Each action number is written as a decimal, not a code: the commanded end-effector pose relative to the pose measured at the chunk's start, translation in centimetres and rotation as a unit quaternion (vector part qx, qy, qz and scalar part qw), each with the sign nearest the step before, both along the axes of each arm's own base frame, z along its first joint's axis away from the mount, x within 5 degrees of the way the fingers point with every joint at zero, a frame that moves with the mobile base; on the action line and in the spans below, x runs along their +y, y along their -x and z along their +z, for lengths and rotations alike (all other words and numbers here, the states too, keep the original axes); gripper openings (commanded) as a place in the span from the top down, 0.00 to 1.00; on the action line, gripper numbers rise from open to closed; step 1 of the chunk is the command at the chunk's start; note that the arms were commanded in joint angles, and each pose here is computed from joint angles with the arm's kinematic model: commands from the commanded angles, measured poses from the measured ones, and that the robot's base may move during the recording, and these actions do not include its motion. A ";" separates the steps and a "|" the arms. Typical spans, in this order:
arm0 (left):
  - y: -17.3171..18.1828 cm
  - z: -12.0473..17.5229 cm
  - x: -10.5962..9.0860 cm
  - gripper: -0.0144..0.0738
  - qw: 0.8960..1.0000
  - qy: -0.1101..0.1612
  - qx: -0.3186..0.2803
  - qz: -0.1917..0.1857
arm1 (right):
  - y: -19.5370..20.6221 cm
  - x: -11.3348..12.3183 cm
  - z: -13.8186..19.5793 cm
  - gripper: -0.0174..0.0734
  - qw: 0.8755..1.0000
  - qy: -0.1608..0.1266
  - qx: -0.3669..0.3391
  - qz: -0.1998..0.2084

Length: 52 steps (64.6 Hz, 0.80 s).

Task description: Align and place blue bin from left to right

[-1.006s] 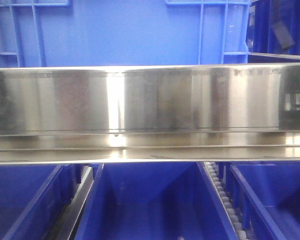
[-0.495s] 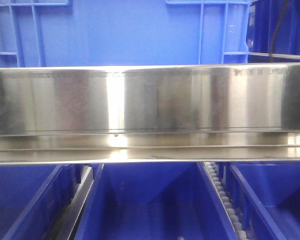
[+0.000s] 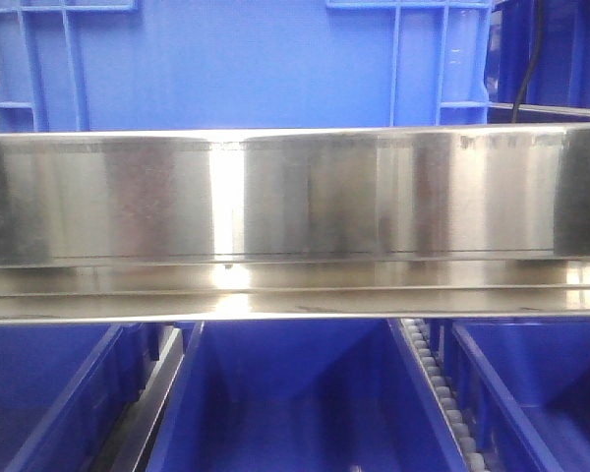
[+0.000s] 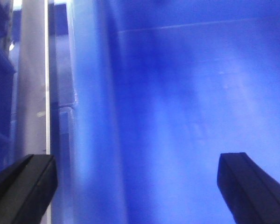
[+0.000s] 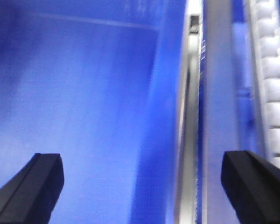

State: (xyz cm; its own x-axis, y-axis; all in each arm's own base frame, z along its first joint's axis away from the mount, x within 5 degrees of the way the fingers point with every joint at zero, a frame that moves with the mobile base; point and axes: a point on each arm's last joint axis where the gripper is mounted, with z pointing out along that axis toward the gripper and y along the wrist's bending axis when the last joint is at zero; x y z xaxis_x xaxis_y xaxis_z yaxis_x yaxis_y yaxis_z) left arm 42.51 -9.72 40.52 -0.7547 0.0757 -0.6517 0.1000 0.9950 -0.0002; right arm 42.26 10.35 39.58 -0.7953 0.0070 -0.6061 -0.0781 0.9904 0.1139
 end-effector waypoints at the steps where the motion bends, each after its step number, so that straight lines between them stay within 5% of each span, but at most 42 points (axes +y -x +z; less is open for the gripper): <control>1: -0.1 0.3 0.6 0.16 1.000 0.015 -0.005 -0.001 | -0.1 -0.2 0.2 0.18 1.000 0.000 -0.009 -0.002; 52: -0.9 -1.1 0.6 0.16 0.999 0.026 0.016 -0.012 | -0.1 -0.2 0.2 0.18 1.000 -0.006 -0.008 -0.009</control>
